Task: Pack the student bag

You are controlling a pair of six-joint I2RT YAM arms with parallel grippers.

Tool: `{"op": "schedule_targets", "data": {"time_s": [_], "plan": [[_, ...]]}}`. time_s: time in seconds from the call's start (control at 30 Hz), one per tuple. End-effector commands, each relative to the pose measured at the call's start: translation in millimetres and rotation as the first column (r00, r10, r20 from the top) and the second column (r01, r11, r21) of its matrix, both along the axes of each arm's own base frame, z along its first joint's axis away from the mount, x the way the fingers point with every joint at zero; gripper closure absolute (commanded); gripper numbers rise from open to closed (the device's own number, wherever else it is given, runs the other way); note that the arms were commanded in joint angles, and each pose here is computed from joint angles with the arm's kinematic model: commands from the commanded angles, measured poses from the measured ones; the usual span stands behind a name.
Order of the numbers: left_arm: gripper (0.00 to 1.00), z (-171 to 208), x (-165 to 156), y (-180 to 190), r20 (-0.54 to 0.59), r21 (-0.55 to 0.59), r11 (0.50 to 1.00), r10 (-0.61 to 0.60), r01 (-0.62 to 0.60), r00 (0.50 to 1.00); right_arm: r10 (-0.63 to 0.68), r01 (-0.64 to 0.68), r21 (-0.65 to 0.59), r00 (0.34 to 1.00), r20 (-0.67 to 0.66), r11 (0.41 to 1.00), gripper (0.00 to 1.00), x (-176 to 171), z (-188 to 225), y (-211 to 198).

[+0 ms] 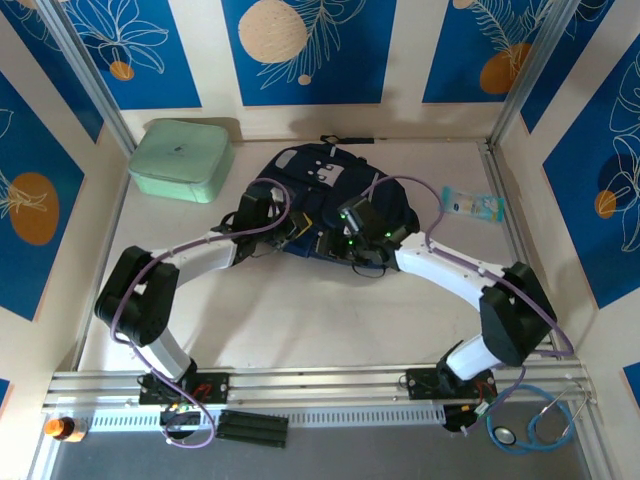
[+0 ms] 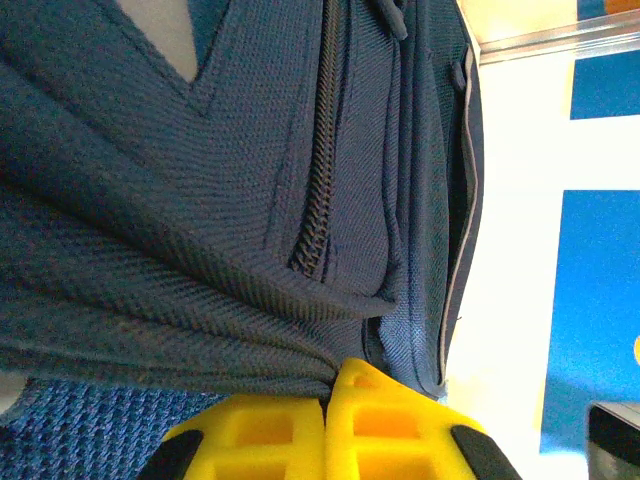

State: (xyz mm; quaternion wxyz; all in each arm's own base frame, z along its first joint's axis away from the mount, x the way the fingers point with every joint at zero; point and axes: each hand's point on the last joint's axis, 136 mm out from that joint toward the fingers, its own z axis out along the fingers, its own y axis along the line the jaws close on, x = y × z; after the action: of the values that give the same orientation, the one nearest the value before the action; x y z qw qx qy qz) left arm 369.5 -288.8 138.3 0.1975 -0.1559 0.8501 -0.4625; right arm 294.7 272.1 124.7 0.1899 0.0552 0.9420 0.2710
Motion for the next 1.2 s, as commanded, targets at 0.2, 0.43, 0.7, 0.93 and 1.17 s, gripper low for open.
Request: {"op": "schedule_targets", "data": {"time_s": [0.2, 0.43, 0.7, 0.93, 1.17], "plan": [[1.00, 26.2, -1.2, -20.0, 0.082, -0.079, 0.994, -0.064, 0.071, 0.995, -0.019, 0.019, -0.002, 0.999, 0.028, 1.000, 0.57, 26.1, -1.5, 21.4], [1.00, 26.5, -1.4, -23.0, 0.077, -0.084, 0.993, -0.080, 0.087, 0.994, -0.060, 0.072, -0.206, 0.996, 0.064, 0.976, 0.61, 35.2, -15.5, 3.4], [1.00, 26.1, 1.1, -24.4, 0.077, -0.085, 0.993, -0.080, 0.086, 0.994, -0.036, 0.061, -0.266, 0.995, 0.095, 0.962, 0.74, 41.7, -15.2, 1.5], [1.00, 26.7, 3.7, -21.1, 0.084, -0.069, 0.994, -0.076, 0.082, 0.994, 0.029, 0.002, -0.226, 0.991, 0.133, 0.974, 0.83, 32.8, -11.8, -7.4], [1.00, 23.1, 6.2, -21.7, 0.083, -0.055, 0.995, -0.084, 0.089, 0.993, 0.183, -0.148, -0.175, 0.961, 0.206, 0.973, 0.87, 23.7, 2.5, -1.2]]}}
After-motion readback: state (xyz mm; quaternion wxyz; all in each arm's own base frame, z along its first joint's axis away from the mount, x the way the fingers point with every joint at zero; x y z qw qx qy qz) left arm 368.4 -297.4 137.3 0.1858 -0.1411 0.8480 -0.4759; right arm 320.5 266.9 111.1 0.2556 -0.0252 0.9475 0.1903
